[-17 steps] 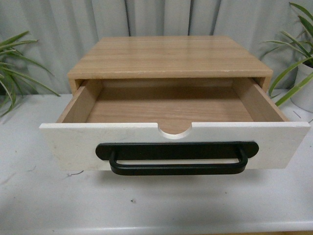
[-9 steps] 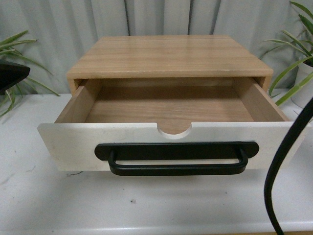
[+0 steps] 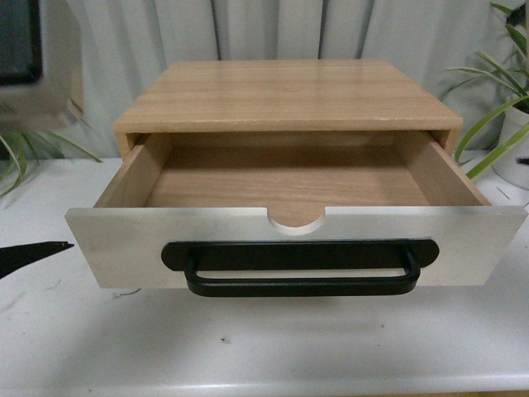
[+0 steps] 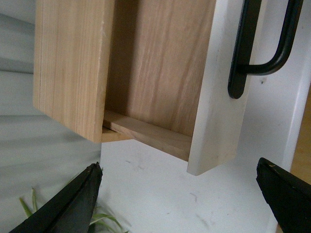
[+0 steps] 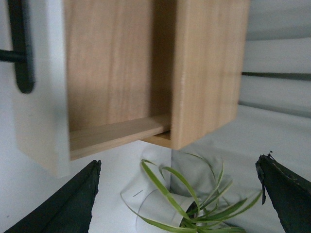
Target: Close drawer sideways
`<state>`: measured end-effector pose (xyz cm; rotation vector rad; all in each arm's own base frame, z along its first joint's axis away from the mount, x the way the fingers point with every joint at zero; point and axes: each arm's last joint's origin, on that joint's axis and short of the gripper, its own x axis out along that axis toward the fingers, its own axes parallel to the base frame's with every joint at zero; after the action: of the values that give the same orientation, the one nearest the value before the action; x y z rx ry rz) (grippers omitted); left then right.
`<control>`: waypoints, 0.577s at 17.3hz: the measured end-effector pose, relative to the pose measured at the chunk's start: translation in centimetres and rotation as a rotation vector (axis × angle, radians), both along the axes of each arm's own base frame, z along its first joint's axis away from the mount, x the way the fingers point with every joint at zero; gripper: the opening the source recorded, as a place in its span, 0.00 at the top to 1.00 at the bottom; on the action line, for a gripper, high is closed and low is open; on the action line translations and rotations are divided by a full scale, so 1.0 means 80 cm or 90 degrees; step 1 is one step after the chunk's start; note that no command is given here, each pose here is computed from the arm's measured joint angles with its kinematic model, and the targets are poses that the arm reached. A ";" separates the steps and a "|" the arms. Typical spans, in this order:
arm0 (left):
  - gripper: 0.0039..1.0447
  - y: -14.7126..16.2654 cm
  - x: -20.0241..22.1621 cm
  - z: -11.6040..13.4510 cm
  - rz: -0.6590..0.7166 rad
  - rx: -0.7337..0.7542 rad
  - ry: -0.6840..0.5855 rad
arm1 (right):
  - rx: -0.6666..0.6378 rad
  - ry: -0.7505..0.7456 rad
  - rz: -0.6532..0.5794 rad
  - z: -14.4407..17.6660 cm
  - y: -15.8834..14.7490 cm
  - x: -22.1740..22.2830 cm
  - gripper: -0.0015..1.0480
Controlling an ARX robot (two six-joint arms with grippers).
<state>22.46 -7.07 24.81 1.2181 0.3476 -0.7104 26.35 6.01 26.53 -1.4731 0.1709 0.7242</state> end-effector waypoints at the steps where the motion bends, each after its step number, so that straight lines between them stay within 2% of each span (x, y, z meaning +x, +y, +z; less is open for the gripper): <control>1: 0.06 -0.004 0.003 -0.003 -0.011 0.023 -0.005 | -0.013 0.017 0.010 -0.004 0.003 -0.002 0.06; 5: 0.06 -0.021 0.024 -0.017 -0.019 0.051 -0.020 | -0.019 0.109 0.024 -0.023 0.019 -0.002 0.06; 10: 0.06 -0.027 0.038 -0.025 -0.010 0.054 -0.031 | -0.013 0.137 -0.008 -0.041 0.025 0.015 0.06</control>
<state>25.50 -9.19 22.80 1.3182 0.3312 -0.6844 27.56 8.02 23.23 -1.4113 0.3524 0.8728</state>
